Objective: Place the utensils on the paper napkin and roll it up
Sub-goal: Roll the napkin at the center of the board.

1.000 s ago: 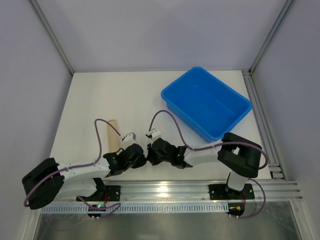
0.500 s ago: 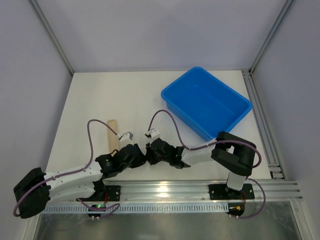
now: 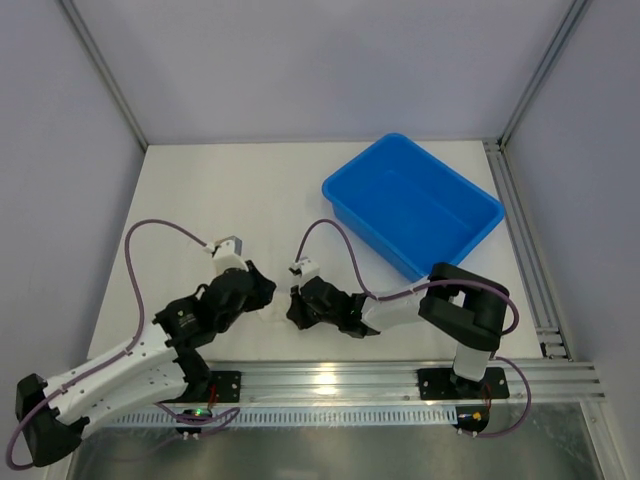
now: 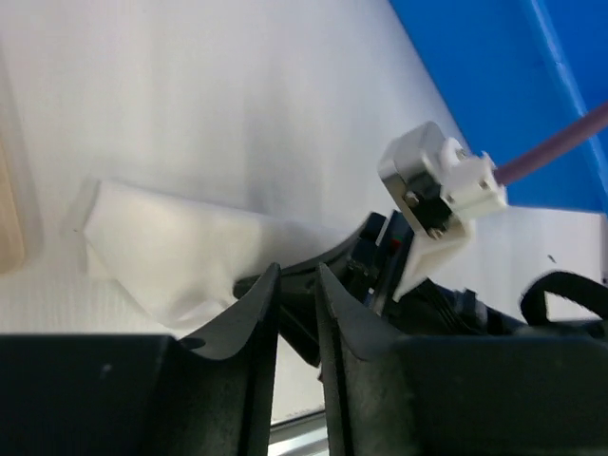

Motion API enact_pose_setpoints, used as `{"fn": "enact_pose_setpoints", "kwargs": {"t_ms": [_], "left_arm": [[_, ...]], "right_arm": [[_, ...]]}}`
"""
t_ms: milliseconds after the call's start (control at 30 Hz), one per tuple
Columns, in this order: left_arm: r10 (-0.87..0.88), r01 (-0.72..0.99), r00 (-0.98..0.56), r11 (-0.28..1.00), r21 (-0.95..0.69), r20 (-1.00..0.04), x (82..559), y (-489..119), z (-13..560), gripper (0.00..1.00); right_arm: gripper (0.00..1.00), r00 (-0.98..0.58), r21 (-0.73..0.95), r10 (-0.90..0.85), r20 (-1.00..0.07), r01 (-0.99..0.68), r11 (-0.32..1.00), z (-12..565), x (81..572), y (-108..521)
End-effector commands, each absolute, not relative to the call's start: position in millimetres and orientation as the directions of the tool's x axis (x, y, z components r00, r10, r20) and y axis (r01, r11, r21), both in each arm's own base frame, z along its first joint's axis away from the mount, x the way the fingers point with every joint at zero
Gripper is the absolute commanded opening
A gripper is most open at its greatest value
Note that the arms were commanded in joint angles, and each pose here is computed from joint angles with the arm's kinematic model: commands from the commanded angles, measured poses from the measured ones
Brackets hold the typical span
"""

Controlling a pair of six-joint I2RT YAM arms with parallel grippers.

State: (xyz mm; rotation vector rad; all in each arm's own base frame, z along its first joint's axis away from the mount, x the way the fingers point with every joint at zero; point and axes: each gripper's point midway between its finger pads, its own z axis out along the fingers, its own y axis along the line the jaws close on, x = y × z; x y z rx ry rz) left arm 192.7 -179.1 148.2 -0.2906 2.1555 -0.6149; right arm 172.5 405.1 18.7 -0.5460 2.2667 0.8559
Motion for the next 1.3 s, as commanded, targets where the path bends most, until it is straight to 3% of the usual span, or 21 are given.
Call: {"fn": "enact_pose_setpoints", "kwargs": {"t_ms": [0,200,667,1267], "left_arm": [[-0.317,0.011,-0.651,0.905,-0.426,-0.69,202.4,-171.0,128.5,0.2],[-0.297,0.048,-0.738,0.873,-0.486,-0.606,216.3,-183.6,102.1,0.0],[-0.267,0.119,-0.791,0.814,-0.568,-0.55,197.6,-201.8,79.0,0.0],[-0.337,-0.114,-0.827,0.885,-0.452,-0.451,184.0,-167.7,19.8,0.0]], "right_arm": [[0.04,-0.73,0.344,-0.251,-0.635,-0.559,0.754,-20.4,161.6,378.3],[0.04,-0.724,0.328,-0.258,-0.64,-0.561,0.76,-19.0,162.8,373.8],[0.04,-0.733,0.335,-0.256,-0.63,-0.554,0.763,-22.4,163.7,373.4],[0.04,-0.73,0.308,-0.279,-0.624,-0.557,0.771,-16.6,171.6,371.6]]}}
